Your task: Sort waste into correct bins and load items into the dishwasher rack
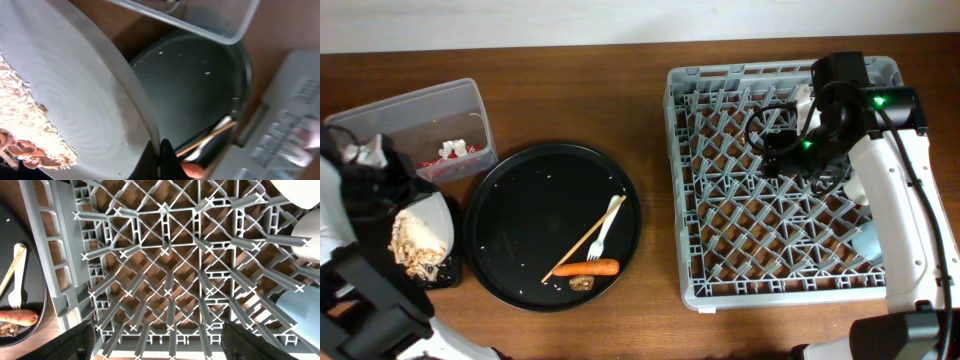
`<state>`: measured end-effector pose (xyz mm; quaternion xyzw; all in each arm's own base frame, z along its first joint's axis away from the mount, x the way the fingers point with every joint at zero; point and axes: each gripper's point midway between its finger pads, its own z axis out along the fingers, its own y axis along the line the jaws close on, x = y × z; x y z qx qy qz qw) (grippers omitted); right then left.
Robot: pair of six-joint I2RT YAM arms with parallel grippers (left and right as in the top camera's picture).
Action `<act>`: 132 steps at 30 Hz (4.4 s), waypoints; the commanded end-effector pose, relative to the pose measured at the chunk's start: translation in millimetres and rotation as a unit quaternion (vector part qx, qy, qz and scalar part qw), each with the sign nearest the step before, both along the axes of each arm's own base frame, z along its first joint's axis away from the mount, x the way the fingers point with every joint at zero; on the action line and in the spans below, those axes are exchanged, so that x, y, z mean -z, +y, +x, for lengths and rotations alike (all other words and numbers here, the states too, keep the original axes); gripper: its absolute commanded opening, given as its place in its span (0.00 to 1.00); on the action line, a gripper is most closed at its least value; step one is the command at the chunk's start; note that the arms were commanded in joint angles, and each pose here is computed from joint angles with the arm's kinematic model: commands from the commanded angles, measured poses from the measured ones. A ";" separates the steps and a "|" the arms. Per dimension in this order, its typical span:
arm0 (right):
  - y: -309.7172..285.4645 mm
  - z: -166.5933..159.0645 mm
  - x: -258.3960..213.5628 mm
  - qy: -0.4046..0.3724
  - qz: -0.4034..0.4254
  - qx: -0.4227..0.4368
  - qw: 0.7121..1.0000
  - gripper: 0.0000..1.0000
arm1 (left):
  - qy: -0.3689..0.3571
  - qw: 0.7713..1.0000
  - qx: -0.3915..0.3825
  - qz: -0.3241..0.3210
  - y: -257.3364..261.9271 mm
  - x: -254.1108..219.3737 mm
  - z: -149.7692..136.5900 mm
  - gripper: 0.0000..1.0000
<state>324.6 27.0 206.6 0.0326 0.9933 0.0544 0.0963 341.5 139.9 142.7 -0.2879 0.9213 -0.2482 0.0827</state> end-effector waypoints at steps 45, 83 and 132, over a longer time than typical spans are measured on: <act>1.5 -4.8 2.2 0.010 -0.001 -0.003 1.000 0.84 | -0.260 0.940 -0.079 -0.205 35.8 -101.7 -36.2 0.00; -163.1 -56.7 4.6 0.066 -0.072 0.318 0.943 0.84 | -0.406 0.777 0.408 -0.255 -543.9 -170.4 37.8 0.00; 183.3 -34.2 -2.4 -0.003 0.095 -0.113 0.989 0.92 | 0.115 0.964 0.072 0.229 -80.1 -28.1 -20.2 0.99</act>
